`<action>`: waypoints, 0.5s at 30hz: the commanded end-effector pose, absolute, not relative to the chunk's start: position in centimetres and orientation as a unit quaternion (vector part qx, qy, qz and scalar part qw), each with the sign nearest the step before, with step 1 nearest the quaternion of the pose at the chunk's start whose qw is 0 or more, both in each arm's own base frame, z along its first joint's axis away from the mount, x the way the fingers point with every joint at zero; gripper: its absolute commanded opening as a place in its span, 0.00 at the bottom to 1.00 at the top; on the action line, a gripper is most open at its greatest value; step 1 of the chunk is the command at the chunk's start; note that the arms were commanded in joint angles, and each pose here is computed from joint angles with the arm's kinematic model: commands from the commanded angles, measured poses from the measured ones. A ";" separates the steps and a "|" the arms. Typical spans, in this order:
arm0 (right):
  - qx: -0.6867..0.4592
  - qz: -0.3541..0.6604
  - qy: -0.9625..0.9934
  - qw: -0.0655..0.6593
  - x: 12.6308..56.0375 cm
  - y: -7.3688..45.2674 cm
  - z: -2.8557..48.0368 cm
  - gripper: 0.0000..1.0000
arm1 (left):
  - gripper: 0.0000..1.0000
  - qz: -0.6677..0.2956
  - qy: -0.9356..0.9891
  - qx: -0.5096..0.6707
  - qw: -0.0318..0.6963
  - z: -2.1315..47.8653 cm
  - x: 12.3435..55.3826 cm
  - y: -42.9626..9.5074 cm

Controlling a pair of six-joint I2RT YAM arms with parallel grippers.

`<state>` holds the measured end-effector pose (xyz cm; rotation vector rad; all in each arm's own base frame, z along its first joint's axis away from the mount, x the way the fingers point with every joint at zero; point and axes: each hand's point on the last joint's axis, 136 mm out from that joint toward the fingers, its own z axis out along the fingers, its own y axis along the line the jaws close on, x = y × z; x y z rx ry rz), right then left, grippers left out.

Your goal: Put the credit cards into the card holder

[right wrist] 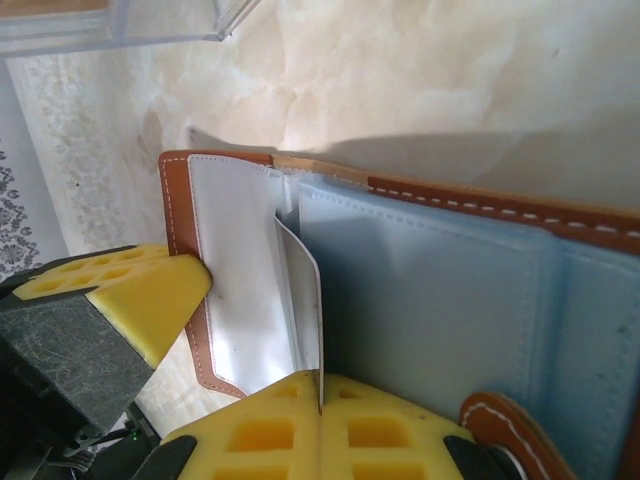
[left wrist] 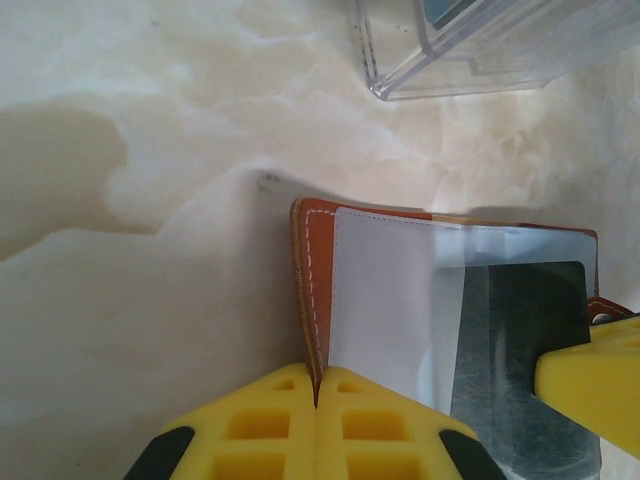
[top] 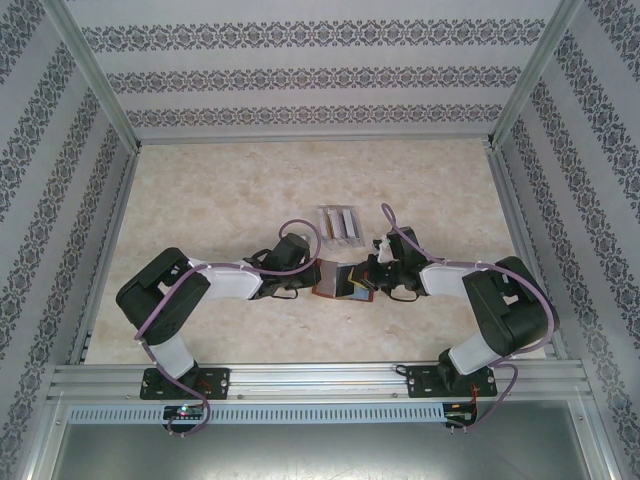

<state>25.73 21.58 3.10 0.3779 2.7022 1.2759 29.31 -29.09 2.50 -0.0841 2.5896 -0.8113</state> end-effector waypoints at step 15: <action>0.176 0.384 0.903 0.074 25.9 20.1 1.0 0.00 | 0.00 -0.245 0.953 -0.048 0.173 -0.5 28.0 -27.5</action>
